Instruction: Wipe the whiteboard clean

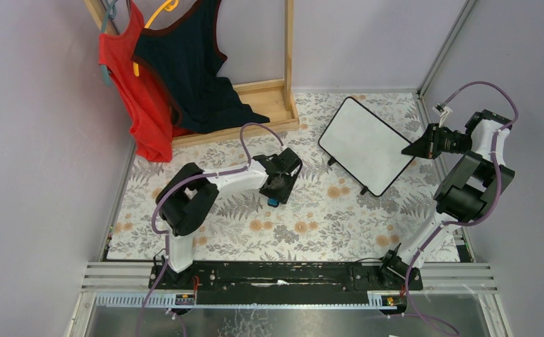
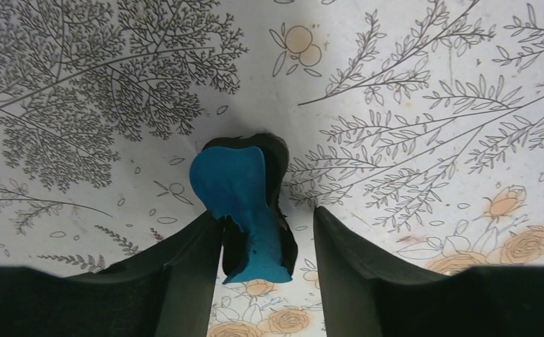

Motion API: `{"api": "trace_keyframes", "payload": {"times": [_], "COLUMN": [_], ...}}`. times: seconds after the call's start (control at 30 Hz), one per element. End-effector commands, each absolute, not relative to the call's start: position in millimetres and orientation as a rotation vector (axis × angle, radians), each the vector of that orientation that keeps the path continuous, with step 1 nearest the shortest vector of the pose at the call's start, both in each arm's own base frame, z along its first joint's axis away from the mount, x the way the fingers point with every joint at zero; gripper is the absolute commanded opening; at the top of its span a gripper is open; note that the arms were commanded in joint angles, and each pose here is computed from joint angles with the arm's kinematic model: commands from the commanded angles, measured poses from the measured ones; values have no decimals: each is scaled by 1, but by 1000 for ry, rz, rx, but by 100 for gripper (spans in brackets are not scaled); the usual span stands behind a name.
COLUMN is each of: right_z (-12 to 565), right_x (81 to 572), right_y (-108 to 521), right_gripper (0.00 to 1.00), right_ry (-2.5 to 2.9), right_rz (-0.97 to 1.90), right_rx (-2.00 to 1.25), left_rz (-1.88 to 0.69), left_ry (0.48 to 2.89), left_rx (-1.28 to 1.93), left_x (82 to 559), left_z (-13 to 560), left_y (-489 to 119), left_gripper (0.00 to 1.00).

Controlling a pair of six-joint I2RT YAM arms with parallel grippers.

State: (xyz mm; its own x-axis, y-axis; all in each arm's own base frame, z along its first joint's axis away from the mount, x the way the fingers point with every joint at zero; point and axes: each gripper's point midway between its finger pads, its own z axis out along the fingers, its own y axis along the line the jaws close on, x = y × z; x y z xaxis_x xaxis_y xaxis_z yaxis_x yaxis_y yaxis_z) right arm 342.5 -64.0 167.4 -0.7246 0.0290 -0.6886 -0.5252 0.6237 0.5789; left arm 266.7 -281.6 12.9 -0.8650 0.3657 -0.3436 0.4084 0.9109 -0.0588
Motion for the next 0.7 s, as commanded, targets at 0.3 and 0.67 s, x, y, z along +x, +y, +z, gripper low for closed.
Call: {"api": "trace_keyframes", "payload": {"times": [0.3, 0.67], "right_z": [179, 173], "right_x": [337, 334], "right_y": [-58, -56], "right_gripper": [0, 0], "right_ry": [2171, 2179], "right_rz": [1032, 1055], "right_rx": [-422, -401], "left_rz": [-179, -78], "left_ry": [2638, 2398], "left_rx": [492, 285], "left_x": [284, 328], "left_z": [55, 128], "left_y": [-286, -258], "left_gripper": [62, 100]}}
